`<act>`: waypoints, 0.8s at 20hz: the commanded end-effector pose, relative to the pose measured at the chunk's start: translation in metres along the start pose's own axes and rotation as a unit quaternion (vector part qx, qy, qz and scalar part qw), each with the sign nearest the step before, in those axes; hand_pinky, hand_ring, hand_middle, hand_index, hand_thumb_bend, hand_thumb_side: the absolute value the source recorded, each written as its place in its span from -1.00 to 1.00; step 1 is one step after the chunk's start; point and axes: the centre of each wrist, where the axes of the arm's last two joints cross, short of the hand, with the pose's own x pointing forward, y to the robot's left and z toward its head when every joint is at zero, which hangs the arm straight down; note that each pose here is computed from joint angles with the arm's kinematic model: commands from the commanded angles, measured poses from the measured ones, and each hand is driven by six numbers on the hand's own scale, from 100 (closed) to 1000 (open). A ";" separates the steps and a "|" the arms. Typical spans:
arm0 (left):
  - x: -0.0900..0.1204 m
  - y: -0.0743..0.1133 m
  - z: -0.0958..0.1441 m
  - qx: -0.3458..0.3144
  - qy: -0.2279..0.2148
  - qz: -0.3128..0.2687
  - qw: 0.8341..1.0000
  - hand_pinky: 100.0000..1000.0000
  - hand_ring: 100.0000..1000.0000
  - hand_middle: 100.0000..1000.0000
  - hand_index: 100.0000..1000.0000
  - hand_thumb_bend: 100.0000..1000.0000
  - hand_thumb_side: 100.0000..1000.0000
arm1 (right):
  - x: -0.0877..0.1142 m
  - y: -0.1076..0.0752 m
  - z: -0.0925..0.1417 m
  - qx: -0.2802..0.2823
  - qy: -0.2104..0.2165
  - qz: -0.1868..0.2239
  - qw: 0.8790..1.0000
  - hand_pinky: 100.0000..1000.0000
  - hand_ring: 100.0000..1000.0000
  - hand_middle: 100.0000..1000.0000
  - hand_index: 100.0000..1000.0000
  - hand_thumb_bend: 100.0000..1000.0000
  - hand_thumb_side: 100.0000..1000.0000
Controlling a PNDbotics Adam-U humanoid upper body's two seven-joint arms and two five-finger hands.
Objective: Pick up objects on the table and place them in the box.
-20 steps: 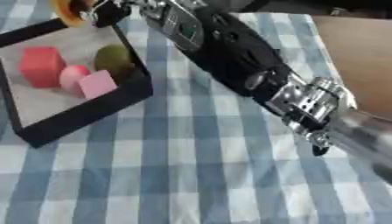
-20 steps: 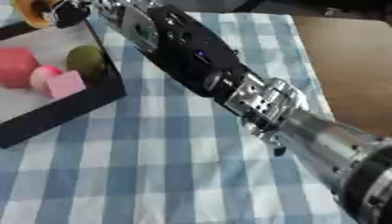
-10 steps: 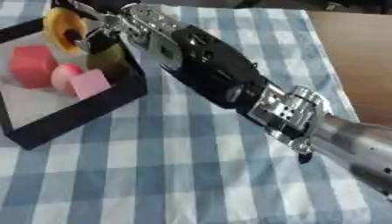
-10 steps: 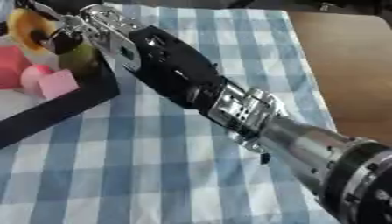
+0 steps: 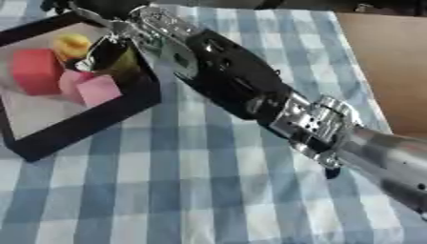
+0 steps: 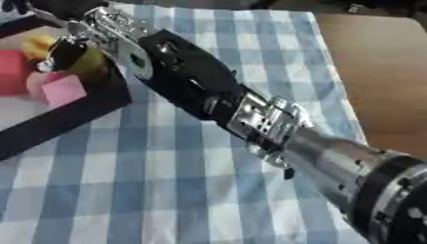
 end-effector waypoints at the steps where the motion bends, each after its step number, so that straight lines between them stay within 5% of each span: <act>1: 0.006 0.005 -0.005 -0.001 -0.015 -0.010 1.000 0.69 0.94 0.68 0.66 -1.00 0.47 | -0.003 -0.022 0.003 -0.037 0.009 -0.009 0.999 0.72 0.71 0.47 0.76 -0.33 -0.54; 8: -0.002 0.020 0.001 0.036 -0.003 -0.041 0.999 0.69 0.95 0.69 0.66 -1.00 0.47 | -0.004 -0.066 0.035 -0.125 0.023 -0.082 0.989 0.68 0.67 0.42 0.70 -0.64 -0.42; 13: -0.013 0.031 0.012 0.054 0.021 -0.066 0.996 0.69 0.95 0.69 0.66 -1.00 0.48 | -0.003 -0.123 0.100 -0.213 0.008 -0.147 0.966 0.68 0.67 0.43 0.70 -1.00 -0.22; 16: -0.017 0.034 0.017 0.046 0.032 -0.076 0.996 0.69 0.96 0.69 0.66 -1.00 0.49 | 0.001 -0.141 0.142 -0.244 0.001 -0.175 0.954 0.69 0.68 0.43 0.71 -1.00 -0.16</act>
